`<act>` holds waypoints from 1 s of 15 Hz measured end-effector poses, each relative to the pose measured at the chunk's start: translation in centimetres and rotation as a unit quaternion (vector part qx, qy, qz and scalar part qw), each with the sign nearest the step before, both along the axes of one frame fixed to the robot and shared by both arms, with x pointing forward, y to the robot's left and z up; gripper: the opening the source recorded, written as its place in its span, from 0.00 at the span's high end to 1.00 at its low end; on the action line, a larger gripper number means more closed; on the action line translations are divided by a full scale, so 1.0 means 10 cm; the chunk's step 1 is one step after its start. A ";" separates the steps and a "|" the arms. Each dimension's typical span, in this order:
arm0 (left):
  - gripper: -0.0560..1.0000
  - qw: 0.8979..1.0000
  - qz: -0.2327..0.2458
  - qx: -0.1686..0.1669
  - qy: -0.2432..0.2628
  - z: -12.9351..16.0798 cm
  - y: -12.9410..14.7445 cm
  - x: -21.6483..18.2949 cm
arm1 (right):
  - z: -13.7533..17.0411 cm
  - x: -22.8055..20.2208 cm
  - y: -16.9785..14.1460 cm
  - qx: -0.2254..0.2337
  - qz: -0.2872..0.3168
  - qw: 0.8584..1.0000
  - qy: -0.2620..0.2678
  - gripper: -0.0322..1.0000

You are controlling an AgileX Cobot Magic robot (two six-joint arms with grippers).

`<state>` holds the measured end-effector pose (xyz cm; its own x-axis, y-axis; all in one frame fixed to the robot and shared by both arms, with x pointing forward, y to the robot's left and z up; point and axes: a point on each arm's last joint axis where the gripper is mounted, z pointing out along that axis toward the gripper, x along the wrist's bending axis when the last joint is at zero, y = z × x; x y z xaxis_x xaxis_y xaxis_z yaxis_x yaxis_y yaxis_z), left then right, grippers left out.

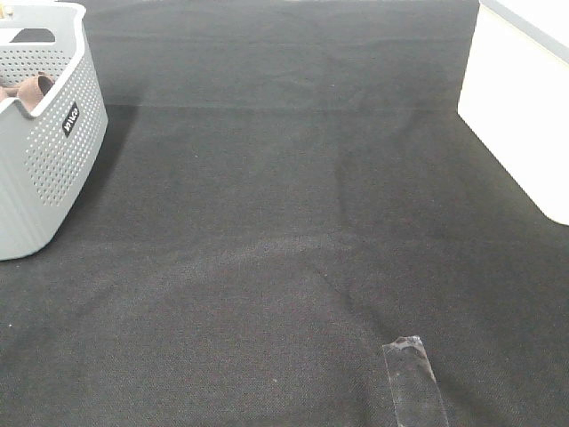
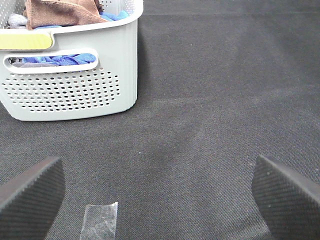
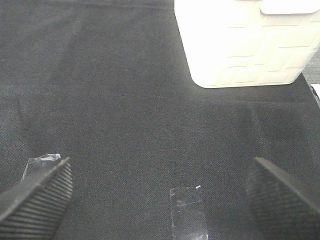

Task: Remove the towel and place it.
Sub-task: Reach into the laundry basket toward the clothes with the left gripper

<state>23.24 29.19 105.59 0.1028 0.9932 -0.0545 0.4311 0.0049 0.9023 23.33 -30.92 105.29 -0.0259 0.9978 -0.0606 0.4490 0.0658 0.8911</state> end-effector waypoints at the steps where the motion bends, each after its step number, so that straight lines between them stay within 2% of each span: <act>1: 0.04 1.000 0.000 0.000 0.000 0.00 0.00 0.00 | 0.00 0.00 0.00 0.000 0.000 1.000 0.000 0.10; 15: 0.04 1.000 0.000 0.000 0.000 0.00 0.00 0.00 | 0.00 0.00 0.00 0.000 0.000 1.000 0.000 0.10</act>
